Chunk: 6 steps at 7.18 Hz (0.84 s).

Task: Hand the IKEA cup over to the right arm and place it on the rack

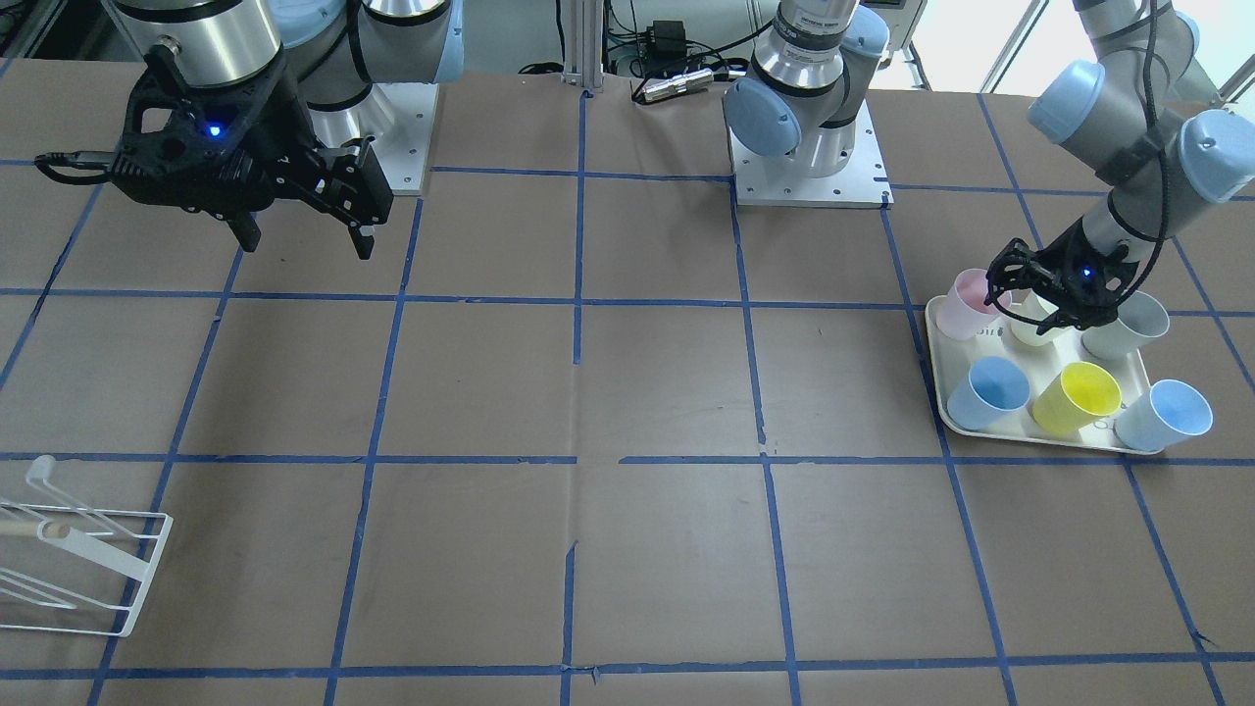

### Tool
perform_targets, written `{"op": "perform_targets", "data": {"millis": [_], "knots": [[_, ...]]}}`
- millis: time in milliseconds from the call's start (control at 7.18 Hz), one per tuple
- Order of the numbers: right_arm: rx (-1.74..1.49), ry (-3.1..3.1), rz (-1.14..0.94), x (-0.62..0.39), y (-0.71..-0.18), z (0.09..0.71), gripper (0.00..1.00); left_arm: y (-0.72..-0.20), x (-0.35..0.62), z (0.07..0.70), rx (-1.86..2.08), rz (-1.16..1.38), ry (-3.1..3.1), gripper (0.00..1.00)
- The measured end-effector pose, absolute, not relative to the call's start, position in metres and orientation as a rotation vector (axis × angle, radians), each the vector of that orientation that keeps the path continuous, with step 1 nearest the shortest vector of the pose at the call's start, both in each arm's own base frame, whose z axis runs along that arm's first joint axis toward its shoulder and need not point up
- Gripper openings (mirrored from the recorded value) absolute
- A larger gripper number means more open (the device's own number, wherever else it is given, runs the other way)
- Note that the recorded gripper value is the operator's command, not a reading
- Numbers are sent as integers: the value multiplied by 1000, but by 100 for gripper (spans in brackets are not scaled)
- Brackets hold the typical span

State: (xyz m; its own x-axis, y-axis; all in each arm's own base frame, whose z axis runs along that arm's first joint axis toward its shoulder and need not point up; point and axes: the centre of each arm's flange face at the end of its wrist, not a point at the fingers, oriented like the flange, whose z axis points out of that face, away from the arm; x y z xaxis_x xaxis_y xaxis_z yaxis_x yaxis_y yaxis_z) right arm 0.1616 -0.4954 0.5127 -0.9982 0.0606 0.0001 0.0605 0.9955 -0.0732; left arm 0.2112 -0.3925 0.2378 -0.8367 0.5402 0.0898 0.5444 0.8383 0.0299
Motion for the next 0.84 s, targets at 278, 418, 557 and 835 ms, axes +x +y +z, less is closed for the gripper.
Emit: {"op": "perform_targets", "data": {"millis": [278, 418, 557, 835], "knots": [[-95, -3135, 115, 162, -495, 513, 100, -392, 211, 235, -861, -92, -2933, 0], [-95, -3136, 115, 162, -495, 513, 100, -391, 211, 234, -856, -96, -2932, 0], [-94, -3136, 115, 162, -495, 513, 100, -391, 210, 234, -846, -101, -2932, 0], [-96, -3137, 115, 162, -495, 513, 100, -390, 211, 237, -833, -107, -2937, 0]]}}
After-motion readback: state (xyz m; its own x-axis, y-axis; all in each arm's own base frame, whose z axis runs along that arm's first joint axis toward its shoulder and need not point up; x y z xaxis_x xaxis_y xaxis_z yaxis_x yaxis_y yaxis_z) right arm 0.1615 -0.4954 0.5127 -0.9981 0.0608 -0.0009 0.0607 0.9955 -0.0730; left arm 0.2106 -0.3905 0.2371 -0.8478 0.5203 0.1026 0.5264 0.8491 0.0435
